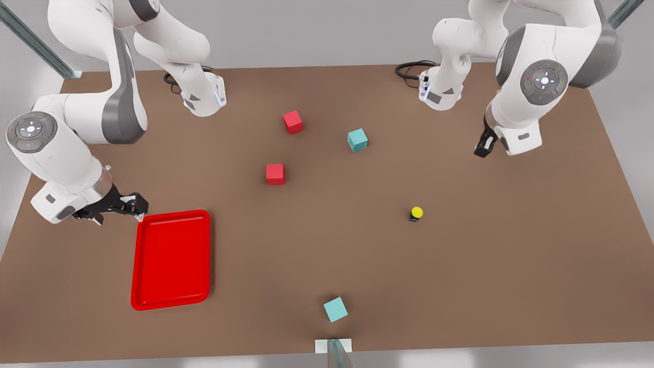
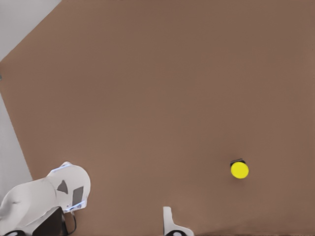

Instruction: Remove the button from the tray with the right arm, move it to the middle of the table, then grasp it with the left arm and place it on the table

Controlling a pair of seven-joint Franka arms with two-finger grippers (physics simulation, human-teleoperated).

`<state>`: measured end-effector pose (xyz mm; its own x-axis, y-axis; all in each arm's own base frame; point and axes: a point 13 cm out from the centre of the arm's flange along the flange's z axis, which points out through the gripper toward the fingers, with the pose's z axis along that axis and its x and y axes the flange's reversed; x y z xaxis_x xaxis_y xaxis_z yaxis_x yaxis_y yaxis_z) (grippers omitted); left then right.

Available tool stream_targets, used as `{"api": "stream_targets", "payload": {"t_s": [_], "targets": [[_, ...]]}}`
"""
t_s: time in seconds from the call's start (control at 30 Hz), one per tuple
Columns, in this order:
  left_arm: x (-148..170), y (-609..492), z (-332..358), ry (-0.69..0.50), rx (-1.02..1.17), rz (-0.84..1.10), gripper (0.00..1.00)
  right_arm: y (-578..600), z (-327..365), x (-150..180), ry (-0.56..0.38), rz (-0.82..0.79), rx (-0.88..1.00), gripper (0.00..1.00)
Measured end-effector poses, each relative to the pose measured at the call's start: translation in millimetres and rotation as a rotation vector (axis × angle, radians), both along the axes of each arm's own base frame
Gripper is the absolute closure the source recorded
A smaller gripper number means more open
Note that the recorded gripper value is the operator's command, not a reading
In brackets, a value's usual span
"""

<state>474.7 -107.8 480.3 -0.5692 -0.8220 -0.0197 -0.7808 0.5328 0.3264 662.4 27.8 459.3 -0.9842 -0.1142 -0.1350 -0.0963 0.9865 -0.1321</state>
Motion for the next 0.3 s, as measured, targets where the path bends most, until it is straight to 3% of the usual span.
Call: {"api": "stream_targets", "payload": {"t_s": [0.3], "targets": [[20.2,9.4,4.0,0.018,-0.168,-0.588,0.0,-0.7,-1.6,-0.7,0.004,-0.001,0.0,0.0]]}}
